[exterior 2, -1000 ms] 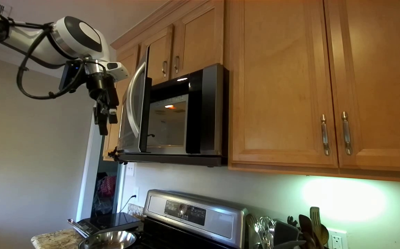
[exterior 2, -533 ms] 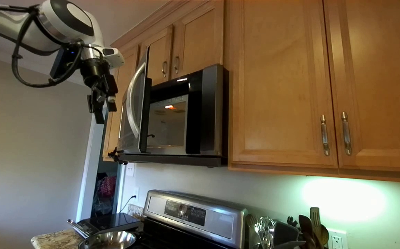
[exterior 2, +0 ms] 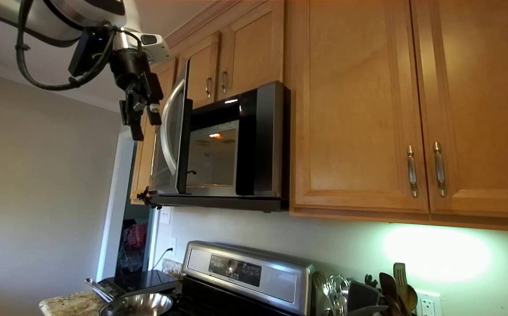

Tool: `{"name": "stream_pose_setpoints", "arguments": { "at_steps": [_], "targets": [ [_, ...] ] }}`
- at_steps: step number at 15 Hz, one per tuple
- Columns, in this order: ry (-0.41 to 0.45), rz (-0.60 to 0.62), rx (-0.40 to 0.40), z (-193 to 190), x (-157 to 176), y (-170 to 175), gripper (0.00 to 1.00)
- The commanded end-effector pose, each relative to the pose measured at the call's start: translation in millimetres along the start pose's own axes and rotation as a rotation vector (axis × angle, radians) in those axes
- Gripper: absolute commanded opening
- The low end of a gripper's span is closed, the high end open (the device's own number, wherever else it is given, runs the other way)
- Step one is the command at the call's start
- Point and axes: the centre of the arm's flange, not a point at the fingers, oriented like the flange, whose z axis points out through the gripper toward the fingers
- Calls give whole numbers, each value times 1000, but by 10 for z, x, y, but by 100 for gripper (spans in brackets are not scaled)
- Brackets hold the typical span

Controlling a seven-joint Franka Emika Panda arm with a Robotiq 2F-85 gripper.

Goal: Open the microwave

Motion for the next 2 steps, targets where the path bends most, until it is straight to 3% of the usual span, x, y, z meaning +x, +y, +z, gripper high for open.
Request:
{"name": "stream_pose_setpoints", "arguments": {
  "at_steps": [1,2],
  "targets": [
    [-8,7,3,39,29,46,100],
    [-13,11,4,70,50,73,100]
  ]
}}
